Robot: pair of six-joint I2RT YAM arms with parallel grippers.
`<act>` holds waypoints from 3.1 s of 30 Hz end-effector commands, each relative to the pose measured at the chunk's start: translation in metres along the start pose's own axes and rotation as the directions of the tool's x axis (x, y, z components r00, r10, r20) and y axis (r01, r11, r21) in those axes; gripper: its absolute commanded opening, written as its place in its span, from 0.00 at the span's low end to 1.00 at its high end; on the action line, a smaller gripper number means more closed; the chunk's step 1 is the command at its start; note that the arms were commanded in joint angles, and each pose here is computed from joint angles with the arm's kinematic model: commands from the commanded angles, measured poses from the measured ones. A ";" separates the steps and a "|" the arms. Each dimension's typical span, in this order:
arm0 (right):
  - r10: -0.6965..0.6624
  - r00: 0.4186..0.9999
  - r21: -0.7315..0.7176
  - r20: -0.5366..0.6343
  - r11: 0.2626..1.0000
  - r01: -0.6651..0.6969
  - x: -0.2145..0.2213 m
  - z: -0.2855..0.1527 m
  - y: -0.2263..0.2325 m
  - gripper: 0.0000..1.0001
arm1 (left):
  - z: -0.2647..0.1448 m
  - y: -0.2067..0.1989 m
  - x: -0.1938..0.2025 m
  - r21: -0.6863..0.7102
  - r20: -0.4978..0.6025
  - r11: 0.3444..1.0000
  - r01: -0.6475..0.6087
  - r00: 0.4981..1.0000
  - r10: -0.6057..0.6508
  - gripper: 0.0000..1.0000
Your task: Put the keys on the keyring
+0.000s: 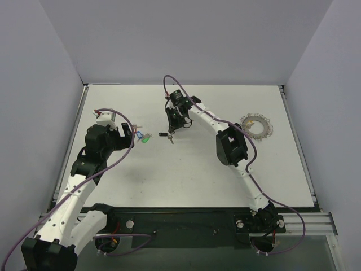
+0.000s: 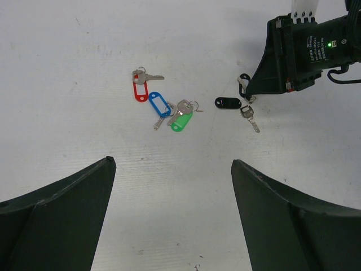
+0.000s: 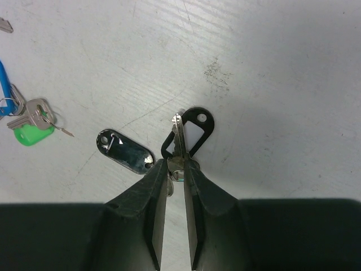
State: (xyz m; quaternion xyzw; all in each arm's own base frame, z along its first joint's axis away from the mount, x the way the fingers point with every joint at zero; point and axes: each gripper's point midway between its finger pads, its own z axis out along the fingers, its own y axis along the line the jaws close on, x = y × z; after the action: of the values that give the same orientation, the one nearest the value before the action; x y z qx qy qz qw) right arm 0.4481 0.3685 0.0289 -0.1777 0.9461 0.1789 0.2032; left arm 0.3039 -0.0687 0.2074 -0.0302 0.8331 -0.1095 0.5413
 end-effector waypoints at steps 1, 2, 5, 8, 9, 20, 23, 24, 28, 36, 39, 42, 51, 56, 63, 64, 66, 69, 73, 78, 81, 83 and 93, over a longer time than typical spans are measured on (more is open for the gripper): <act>0.007 1.000 -0.003 -0.011 1.000 -0.008 0.002 0.004 0.006 0.14 | -0.001 -0.009 -0.025 0.034 0.078 0.999 -0.005 0.997 0.003 0.94; 0.008 1.000 -0.002 -0.014 1.000 -0.008 0.003 0.006 0.005 0.14 | -0.002 -0.008 -0.025 0.031 0.078 1.000 -0.006 0.997 0.004 0.94; 0.007 1.000 -0.002 -0.017 1.000 -0.007 0.004 0.006 0.005 0.09 | -0.001 -0.008 -0.025 0.031 0.078 1.000 -0.005 0.997 0.002 0.94; 0.002 1.000 -0.009 -0.020 1.000 -0.003 0.005 0.006 0.007 0.04 | -0.002 -0.008 -0.025 0.031 0.078 1.000 -0.005 0.997 0.002 0.94; 0.000 1.000 -0.009 -0.016 1.000 0.000 0.003 0.005 0.006 0.01 | -0.002 -0.008 -0.024 0.030 0.077 1.000 -0.005 0.997 0.002 0.94; -0.075 0.995 -0.016 0.067 0.997 0.077 -0.029 -0.055 -0.011 0.00 | -0.003 -0.010 -0.026 0.040 0.082 0.999 -0.007 0.997 0.003 0.94; -0.109 0.992 -0.042 0.068 0.993 0.112 -0.023 -0.084 -0.018 0.00 | -0.005 -0.010 -0.027 0.046 0.089 0.999 -0.007 0.996 0.003 0.93; -0.106 0.992 -0.044 0.075 0.993 0.109 -0.024 -0.093 -0.025 0.00 | -0.005 -0.011 -0.027 0.049 0.089 0.999 -0.008 0.996 0.003 0.93; -0.135 0.988 -0.095 0.074 0.985 0.142 -0.001 -0.135 -0.043 0.00 | -0.010 -0.016 -0.032 0.076 0.112 0.997 -0.007 0.994 -0.002 0.93; -0.272 0.962 -0.103 0.031 0.956 0.274 0.092 -0.232 -0.092 0.00 | -0.022 -0.033 -0.038 0.180 0.152 0.984 -0.008 0.988 -0.020 0.93; -0.235 0.968 -0.091 -0.087 0.970 0.227 0.153 -0.252 -0.121 0.00 | -0.026 -0.038 -0.040 0.210 0.163 0.978 -0.005 0.986 -0.029 0.93; -0.189 0.969 -0.035 -0.161 0.982 0.186 0.210 -0.269 -0.147 0.00 | -0.030 -0.043 -0.041 0.235 0.172 0.972 -0.009 0.985 -0.033 0.93; -0.078 0.950 0.135 -0.302 0.983 0.123 0.319 -0.295 -0.196 0.00 | -0.032 -0.053 -0.038 0.287 0.160 0.958 -0.010 0.986 -0.038 0.93; -0.038 0.904 0.145 -0.426 0.983 0.110 0.355 -0.294 -0.206 0.00 | -0.034 -0.056 -0.039 0.297 0.163 0.955 -0.012 0.986 -0.038 0.93; 0.006 0.858 0.098 -0.513 0.994 0.051 0.350 -0.278 -0.217 0.00 | -0.037 -0.058 -0.040 0.305 0.171 0.952 -0.021 0.985 -0.033 0.93; 0.008 0.858 0.097 -0.513 0.994 0.049 0.347 -0.277 -0.218 0.00 | -0.037 -0.058 -0.040 0.304 0.169 0.952 -0.021 0.985 -0.032 0.93; 0.020 0.858 0.104 -0.513 0.994 0.039 0.338 -0.273 -0.222 0.00 | -0.037 -0.059 -0.039 0.305 0.169 0.952 -0.023 0.985 -0.031 0.93; 0.028 0.853 0.117 -0.521 0.992 0.039 0.322 -0.264 -0.227 0.00 | -0.038 -0.059 -0.040 0.308 0.174 0.951 -0.028 0.984 -0.028 0.93; 0.035 0.845 0.137 -0.534 0.990 0.045 0.304 -0.248 -0.232 0.00 | -0.040 -0.059 -0.042 0.307 0.181 0.951 -0.032 0.983 -0.026 0.93; 0.054 0.838 0.159 -0.543 0.987 0.039 0.283 -0.229 -0.238 0.00 | -0.040 -0.059 -0.042 0.304 0.183 0.952 -0.036 0.983 -0.021 0.93; 0.023 0.837 0.151 -0.546 0.986 0.072 0.270 -0.218 -0.232 0.00 | -0.041 -0.059 -0.043 0.304 0.186 0.952 -0.040 0.982 -0.018 0.93; 0.023 0.841 0.155 -0.541 0.985 0.073 0.263 -0.213 -0.233 0.00 | -0.041 -0.060 -0.042 0.306 0.184 0.951 -0.042 0.983 -0.016 0.93; 0.015 0.855 0.161 -0.519 0.984 0.080 0.243 -0.200 -0.233 0.01 | -0.039 -0.062 -0.040 0.313 0.176 0.949 -0.047 0.984 -0.009 0.93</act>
State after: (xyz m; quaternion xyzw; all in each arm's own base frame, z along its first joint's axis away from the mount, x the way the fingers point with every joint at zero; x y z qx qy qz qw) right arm 0.2695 0.0175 0.0216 -0.2229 0.9734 0.0423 -0.0328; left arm 0.2784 -0.1134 0.2569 0.0438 0.7728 -0.2278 0.5907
